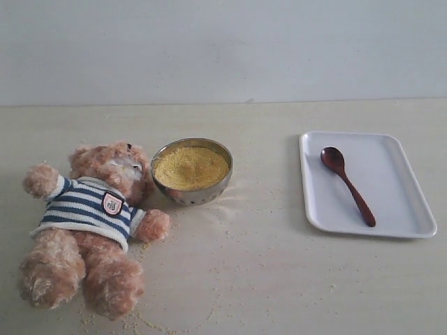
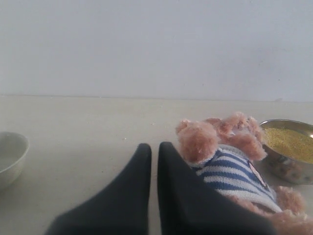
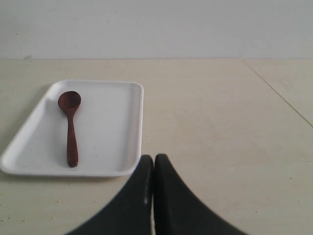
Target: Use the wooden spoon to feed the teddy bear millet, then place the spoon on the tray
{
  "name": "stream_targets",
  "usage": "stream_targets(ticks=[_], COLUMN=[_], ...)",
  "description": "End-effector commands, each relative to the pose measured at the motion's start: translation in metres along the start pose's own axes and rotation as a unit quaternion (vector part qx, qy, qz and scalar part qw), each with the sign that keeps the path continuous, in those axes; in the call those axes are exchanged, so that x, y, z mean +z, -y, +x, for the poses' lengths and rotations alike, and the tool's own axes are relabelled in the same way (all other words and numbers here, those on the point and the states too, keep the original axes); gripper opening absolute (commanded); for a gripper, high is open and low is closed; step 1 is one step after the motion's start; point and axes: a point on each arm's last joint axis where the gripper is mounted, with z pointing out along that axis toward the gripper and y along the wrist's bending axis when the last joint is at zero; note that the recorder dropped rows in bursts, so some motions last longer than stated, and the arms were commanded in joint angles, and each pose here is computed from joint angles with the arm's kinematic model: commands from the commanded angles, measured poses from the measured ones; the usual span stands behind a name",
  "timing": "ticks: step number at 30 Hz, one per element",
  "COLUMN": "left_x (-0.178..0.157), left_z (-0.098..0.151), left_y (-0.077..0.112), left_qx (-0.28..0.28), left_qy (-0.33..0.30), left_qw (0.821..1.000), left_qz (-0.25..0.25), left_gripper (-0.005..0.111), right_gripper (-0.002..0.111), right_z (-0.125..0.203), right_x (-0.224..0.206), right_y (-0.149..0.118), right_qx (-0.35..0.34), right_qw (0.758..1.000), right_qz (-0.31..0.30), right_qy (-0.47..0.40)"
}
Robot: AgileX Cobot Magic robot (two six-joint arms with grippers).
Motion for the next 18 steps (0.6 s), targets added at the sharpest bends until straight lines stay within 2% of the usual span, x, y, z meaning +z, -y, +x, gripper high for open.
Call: stream_targets(ticks=[1, 18], left_x=[-0.0001, -0.0001], left_z=[0.0009, 0.0008], left_y=[0.0009, 0.0008], left_qx=[-0.003, -0.002], left_qy=[-0.001, 0.000], left_qw=[1.000, 1.000], left_qz=[0.007, 0.006], left_gripper=[0.005, 0.005], right_gripper=[0.000, 0.000], right_z=[-0.0007, 0.0001], right_x=[-0.0004, -0.0004], right_y=[0.0000, 0.0000], right_qx=[0.001, 0.001], right_qw=[1.000, 1.000], right_qz=[0.000, 0.000], right_qy=[0.004, 0.000])
